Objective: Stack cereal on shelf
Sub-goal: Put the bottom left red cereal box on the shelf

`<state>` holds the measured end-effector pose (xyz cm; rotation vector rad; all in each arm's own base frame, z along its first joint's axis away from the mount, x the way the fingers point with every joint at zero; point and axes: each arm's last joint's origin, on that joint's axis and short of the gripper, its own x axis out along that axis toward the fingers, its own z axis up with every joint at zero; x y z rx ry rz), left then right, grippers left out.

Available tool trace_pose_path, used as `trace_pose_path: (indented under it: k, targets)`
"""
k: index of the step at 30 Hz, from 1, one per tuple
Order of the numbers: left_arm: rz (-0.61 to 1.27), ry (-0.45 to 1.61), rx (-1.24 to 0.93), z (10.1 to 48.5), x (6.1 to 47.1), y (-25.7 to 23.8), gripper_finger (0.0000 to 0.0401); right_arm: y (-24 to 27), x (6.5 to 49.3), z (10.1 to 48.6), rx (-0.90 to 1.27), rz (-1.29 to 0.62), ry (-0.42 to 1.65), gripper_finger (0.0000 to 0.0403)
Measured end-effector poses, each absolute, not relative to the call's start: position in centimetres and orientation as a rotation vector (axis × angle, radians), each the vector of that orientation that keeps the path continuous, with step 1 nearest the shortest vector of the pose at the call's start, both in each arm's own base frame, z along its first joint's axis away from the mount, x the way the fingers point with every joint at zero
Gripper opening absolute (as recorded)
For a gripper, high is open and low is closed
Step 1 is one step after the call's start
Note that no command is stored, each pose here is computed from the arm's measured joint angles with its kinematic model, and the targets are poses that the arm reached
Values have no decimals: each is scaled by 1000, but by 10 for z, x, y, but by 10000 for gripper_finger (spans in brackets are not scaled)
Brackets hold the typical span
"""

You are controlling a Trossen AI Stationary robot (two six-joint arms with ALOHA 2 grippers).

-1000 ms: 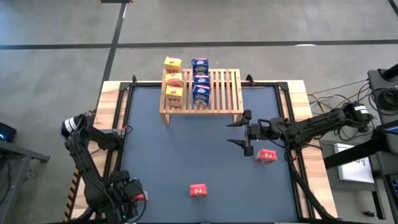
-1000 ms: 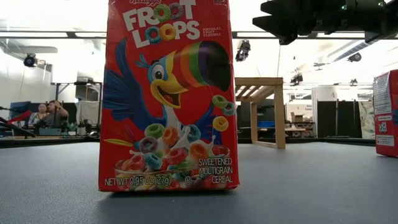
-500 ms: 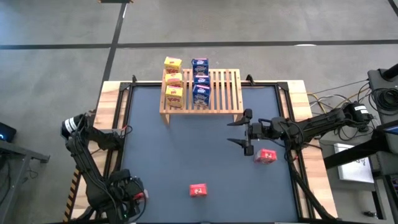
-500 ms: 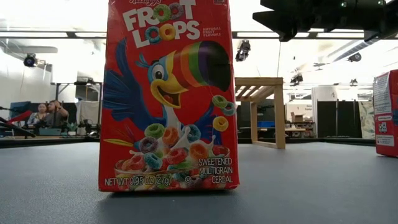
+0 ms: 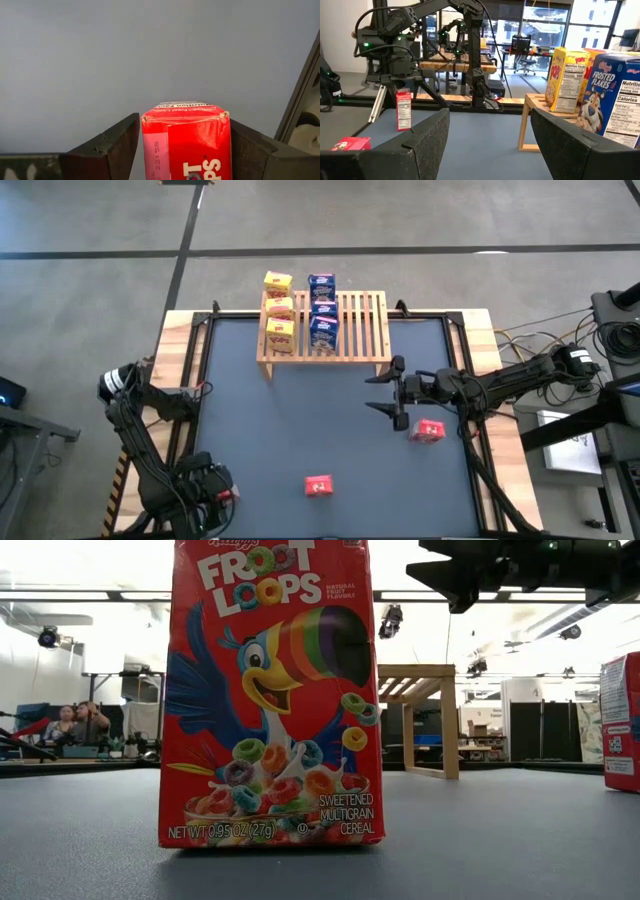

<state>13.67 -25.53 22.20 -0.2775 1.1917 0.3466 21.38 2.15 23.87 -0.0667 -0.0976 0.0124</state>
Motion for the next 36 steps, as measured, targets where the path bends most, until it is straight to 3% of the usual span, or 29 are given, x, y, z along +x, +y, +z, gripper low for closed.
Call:
trace_pose_path:
  k: [36]
  targets:
    - [344,1194,-281,222,137,-256,231,22,214,234,-39,42,-54,270]
